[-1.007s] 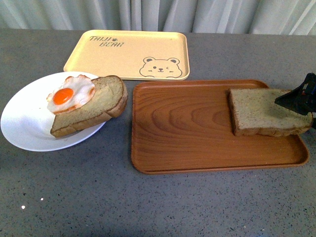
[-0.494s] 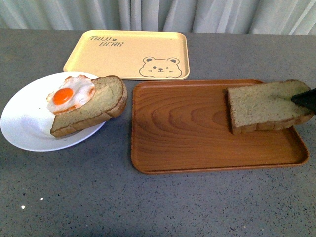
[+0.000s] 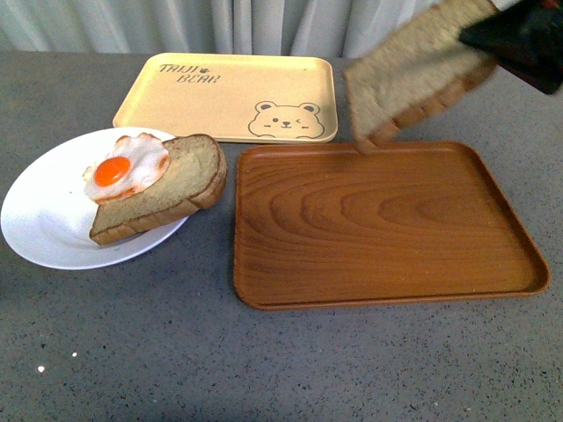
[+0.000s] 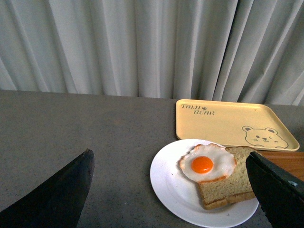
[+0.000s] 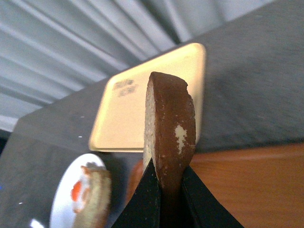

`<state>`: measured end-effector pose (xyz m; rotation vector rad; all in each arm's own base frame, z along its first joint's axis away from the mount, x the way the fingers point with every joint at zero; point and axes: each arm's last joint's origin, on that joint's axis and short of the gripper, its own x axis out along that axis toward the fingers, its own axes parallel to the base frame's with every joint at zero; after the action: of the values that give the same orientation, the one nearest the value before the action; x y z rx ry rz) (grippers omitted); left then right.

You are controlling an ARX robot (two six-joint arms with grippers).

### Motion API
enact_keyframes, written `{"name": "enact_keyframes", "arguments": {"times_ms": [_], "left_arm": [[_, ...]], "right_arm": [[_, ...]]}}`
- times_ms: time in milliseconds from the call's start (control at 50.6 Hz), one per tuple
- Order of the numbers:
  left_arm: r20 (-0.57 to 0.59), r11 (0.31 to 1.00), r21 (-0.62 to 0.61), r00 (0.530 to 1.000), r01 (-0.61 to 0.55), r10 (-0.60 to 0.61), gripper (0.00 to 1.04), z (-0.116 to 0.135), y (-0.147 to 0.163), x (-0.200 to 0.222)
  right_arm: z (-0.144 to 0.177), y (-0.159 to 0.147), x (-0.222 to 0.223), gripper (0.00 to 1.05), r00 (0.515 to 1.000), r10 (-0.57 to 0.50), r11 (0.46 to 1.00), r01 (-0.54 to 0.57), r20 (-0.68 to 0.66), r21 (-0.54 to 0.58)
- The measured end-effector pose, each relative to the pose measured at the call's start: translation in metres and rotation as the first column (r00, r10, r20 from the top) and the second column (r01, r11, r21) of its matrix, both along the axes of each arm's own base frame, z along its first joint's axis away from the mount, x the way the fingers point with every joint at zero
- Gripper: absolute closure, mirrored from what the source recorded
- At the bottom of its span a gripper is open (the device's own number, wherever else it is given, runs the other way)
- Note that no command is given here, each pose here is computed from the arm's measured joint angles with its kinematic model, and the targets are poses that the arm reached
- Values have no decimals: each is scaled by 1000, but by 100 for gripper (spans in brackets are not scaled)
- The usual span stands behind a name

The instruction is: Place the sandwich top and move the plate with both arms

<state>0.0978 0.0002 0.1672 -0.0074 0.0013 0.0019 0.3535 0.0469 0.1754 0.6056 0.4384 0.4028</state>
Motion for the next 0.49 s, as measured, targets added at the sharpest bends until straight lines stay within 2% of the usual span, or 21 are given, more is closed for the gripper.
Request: {"name": "enact_keyframes", "arguments": {"times_ms": [118, 217, 257, 336, 494], "left_arm": [[0, 1000, 0, 1000, 0, 0, 9, 0, 0, 0], [0, 1000, 0, 1000, 0, 0, 9, 0, 0, 0], [0, 1000, 0, 1000, 0, 0, 9, 0, 0, 0], [0, 1000, 0, 1000, 0, 0, 9, 0, 0, 0], [0, 1000, 0, 1000, 0, 0, 9, 0, 0, 0]], "right_arm": [[18, 59, 21, 102, 992, 116, 992, -118, 55, 43], [20, 100, 33, 102, 983, 178, 982, -181, 55, 62], [17, 126, 37, 102, 976, 215, 974, -218, 43, 67], [8, 159, 39, 102, 966, 259, 963, -260, 22, 71], [-15, 199, 33, 102, 951, 309, 949, -306, -33, 75]]}}
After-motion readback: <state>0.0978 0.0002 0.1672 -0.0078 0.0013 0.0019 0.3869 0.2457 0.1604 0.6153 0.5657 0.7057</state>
